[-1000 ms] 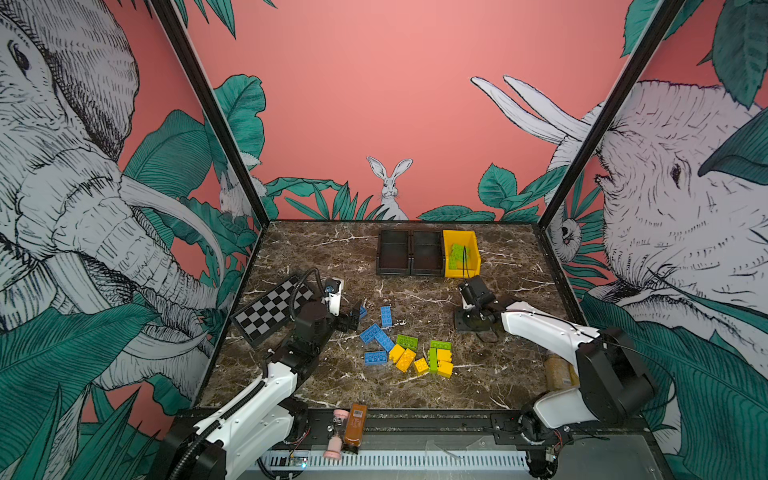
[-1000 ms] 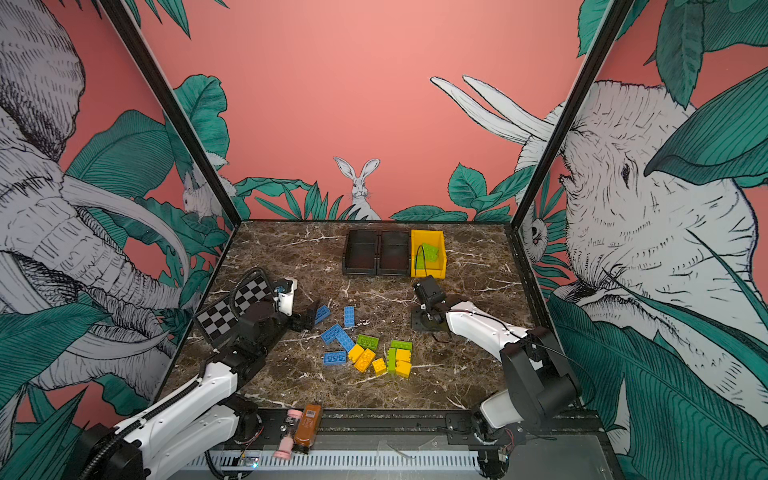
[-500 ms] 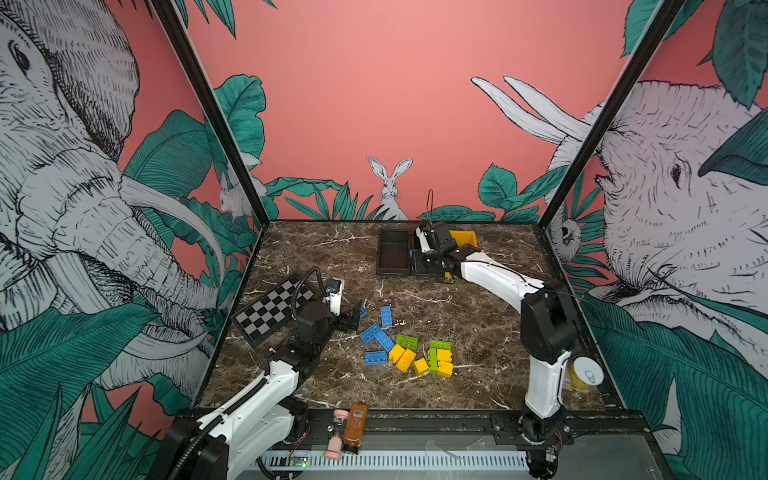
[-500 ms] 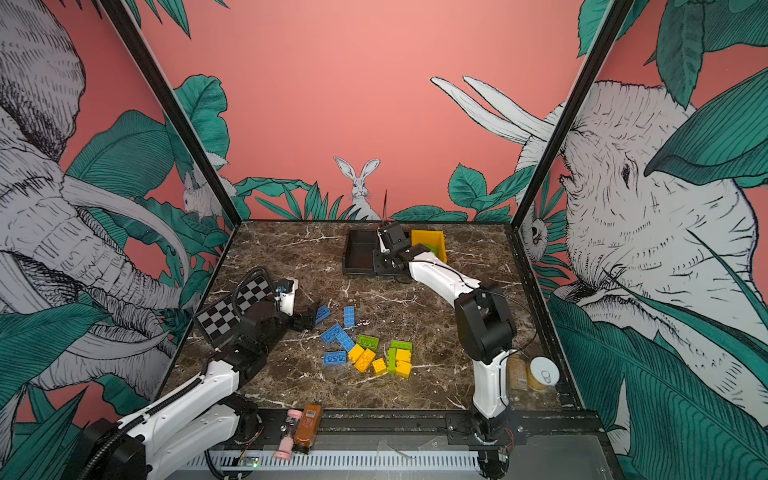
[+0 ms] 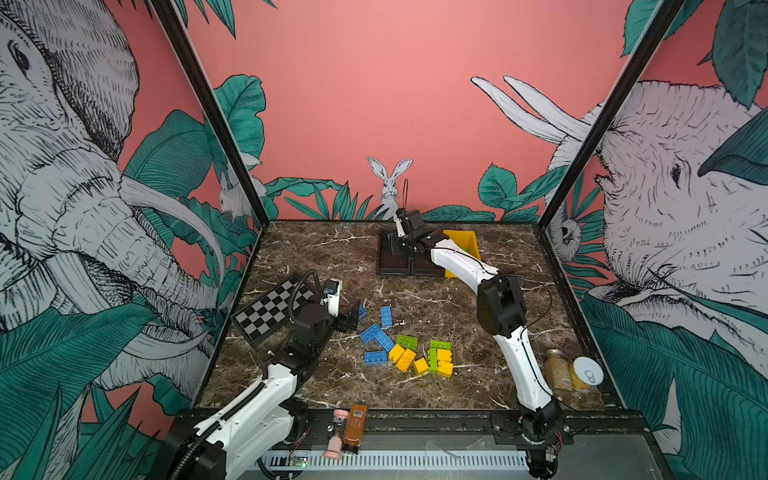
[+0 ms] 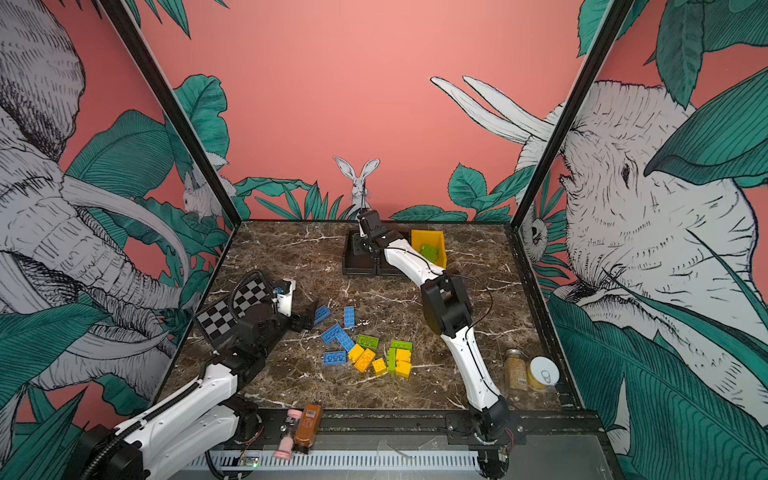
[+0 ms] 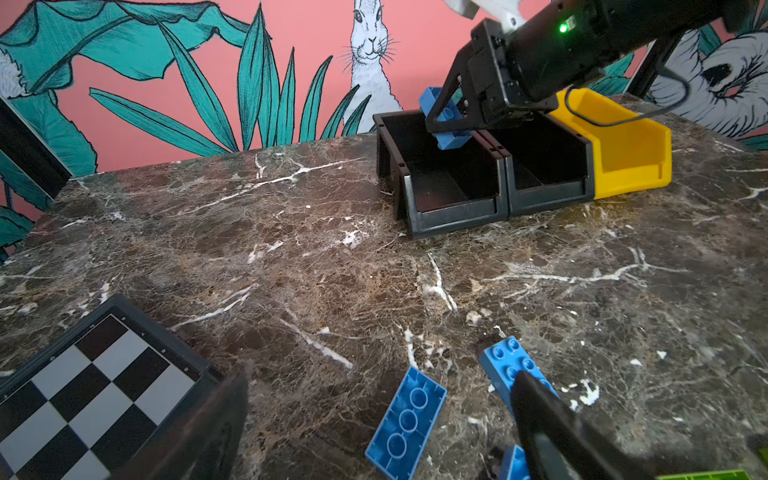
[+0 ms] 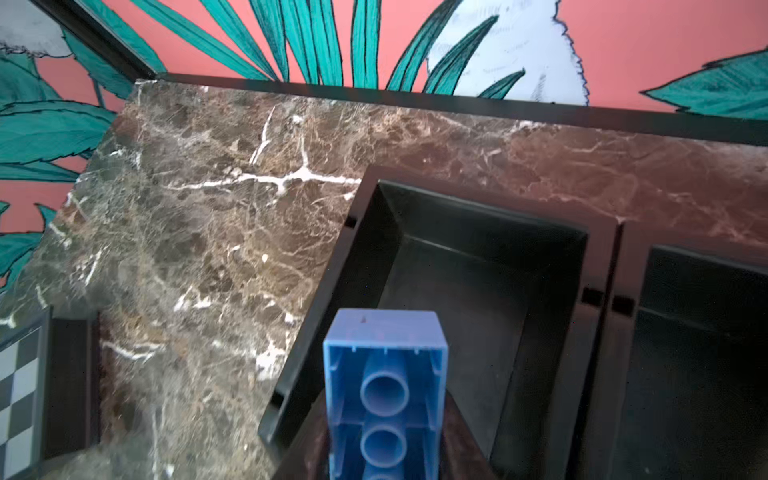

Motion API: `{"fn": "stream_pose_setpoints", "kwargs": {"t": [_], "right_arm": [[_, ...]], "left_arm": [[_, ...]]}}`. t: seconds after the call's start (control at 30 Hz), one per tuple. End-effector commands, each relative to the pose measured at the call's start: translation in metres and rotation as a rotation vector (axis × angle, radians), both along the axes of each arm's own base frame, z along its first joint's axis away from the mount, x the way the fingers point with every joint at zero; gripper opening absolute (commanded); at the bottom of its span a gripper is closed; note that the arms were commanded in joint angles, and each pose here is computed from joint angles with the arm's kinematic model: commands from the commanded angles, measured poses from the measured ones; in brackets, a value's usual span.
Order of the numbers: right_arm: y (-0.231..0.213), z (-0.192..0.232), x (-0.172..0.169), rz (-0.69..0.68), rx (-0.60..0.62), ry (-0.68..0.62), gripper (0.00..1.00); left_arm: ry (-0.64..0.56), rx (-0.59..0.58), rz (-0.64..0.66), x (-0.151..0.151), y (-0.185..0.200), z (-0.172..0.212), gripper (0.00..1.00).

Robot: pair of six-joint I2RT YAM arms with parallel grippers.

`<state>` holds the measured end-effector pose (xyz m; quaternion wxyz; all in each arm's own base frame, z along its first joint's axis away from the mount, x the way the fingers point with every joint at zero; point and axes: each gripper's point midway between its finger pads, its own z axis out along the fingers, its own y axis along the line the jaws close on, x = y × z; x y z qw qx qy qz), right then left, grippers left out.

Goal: Sort the legos into containers by color
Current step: 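Carry the blue brick with the right gripper and drop it into the black bin, then return the right gripper to the blue bricks and grasp another one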

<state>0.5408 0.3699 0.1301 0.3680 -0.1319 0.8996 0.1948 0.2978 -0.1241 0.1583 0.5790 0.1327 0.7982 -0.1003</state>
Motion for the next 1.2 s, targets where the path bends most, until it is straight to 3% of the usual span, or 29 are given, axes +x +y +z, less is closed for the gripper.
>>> {"fn": "stream_pose_setpoints", "kwargs": {"t": [0.0,0.1,0.23,0.43,0.8,1.17], "right_arm": [[-0.001,0.002,0.007,-0.014,-0.035,-0.015,0.36],[-0.002,0.004,0.007,-0.013,-0.042,-0.016,0.49],[-0.006,0.015,0.001,0.000,-0.056,-0.020,0.58],[-0.005,0.039,-0.050,0.090,-0.081,-0.006,0.59],[-0.007,-0.007,-0.197,0.163,-0.100,0.127,0.62],[0.017,-0.048,-0.234,0.223,-0.137,0.213,0.63]], "left_arm": [[-0.025,-0.015,0.010,0.000,0.002,0.006,0.99],[-0.027,-0.013,0.013,0.000,0.003,0.006,0.99],[-0.027,-0.017,0.011,0.000,0.003,0.006,0.99],[-0.030,-0.021,0.007,0.000,0.001,0.007,0.99],[-0.032,-0.022,0.007,0.000,0.002,0.007,0.99],[-0.032,-0.020,-0.011,0.000,-0.002,0.007,0.99]]}}
